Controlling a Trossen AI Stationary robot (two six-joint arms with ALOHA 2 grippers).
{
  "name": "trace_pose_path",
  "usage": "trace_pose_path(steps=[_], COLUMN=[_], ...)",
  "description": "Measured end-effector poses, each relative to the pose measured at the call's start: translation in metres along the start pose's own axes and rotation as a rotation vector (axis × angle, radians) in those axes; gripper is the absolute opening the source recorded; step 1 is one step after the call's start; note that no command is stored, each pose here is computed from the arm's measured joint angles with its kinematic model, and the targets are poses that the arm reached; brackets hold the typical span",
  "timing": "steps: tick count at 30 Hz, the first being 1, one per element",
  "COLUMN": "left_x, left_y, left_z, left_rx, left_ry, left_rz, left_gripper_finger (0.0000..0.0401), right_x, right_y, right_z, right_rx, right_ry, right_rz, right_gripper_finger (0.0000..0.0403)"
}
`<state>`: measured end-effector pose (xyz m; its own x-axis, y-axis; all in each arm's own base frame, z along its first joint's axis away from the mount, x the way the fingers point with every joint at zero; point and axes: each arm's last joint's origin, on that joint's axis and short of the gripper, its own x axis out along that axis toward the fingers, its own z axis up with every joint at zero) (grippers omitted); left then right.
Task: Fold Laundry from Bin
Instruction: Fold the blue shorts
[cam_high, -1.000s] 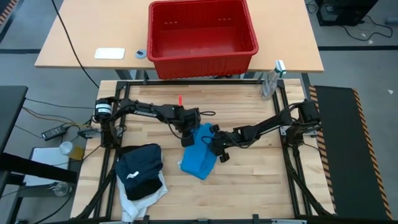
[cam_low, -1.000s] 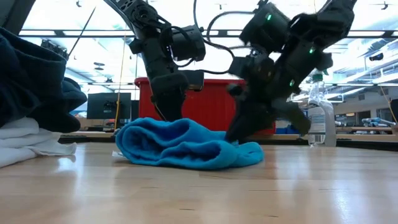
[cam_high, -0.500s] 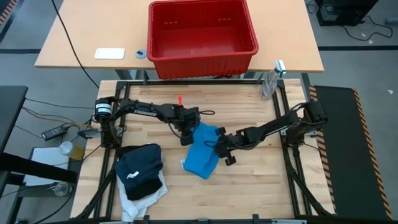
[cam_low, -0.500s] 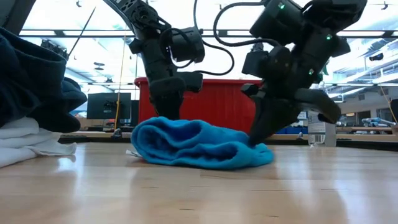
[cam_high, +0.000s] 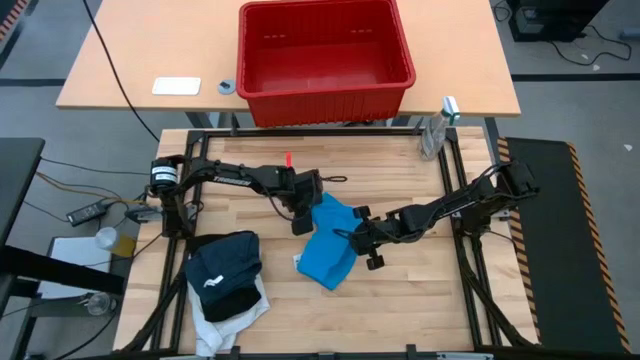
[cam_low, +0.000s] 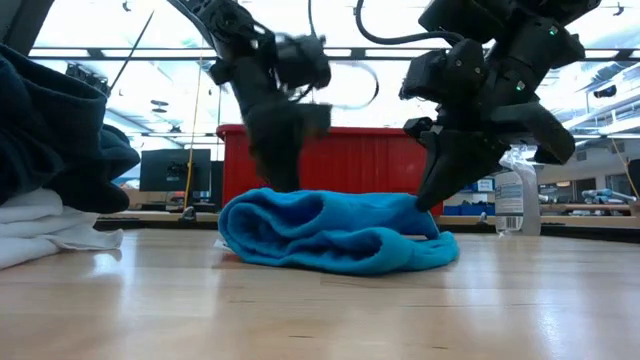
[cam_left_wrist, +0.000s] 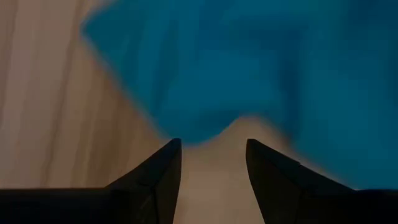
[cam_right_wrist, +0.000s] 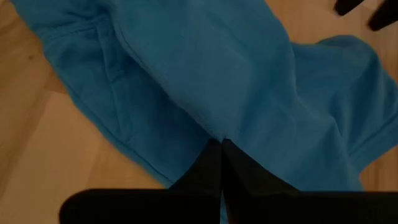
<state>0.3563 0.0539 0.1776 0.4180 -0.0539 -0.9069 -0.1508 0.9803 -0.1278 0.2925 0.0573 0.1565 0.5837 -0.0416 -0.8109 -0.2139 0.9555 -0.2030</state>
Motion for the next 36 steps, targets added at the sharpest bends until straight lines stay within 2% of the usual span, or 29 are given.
trace_pose_path(steps=[3,5,7,10,14,18,28,33,36], left_x=[-0.004,0.001,0.009,0.028,0.055,0.058,0.060,0.060,0.060], left_y=[-0.008,-0.012,-0.016,-0.017,-0.010,-0.006,-0.010,-0.010,-0.010], left_z=[0.012,0.013,0.019,0.021,0.015,0.013,0.010,0.010,0.009], left_rx=[0.060,0.107,0.153,0.179,0.147,0.115,0.169,0.169,0.168], left_ry=[-0.105,-0.124,-0.194,-0.225,-0.170,-0.137,-0.116,-0.114,-0.109], left_rz=[-0.042,-0.046,-0.030,0.016,0.040,0.052,0.041,0.036,0.035], left_gripper_finger=[0.0180,0.0180,0.0180,0.0180,0.0180,0.0180,0.0180,0.0180,0.0180], right_x=[0.000,0.000,0.000,0.000,0.000,0.000,-0.013,-0.005,0.004], right_y=[0.000,0.000,0.000,0.000,0.000,0.001,0.005,0.008,0.011], right_z=[0.000,0.000,0.000,0.000,0.000,-0.002,-0.011,-0.010,-0.015], right_rx=[0.003,0.012,0.027,0.043,0.055,0.054,0.048,0.052,0.071], right_ry=[-0.003,0.002,-0.002,-0.003,-0.001,0.016,0.115,0.106,0.157], right_rz=[0.004,0.003,0.003,0.002,0.003,0.015,0.046,0.099,0.114], right_gripper_finger=[0.0007,0.0007,0.0007,0.0007,0.0007,0.0007,0.0007,0.0017,0.0026])
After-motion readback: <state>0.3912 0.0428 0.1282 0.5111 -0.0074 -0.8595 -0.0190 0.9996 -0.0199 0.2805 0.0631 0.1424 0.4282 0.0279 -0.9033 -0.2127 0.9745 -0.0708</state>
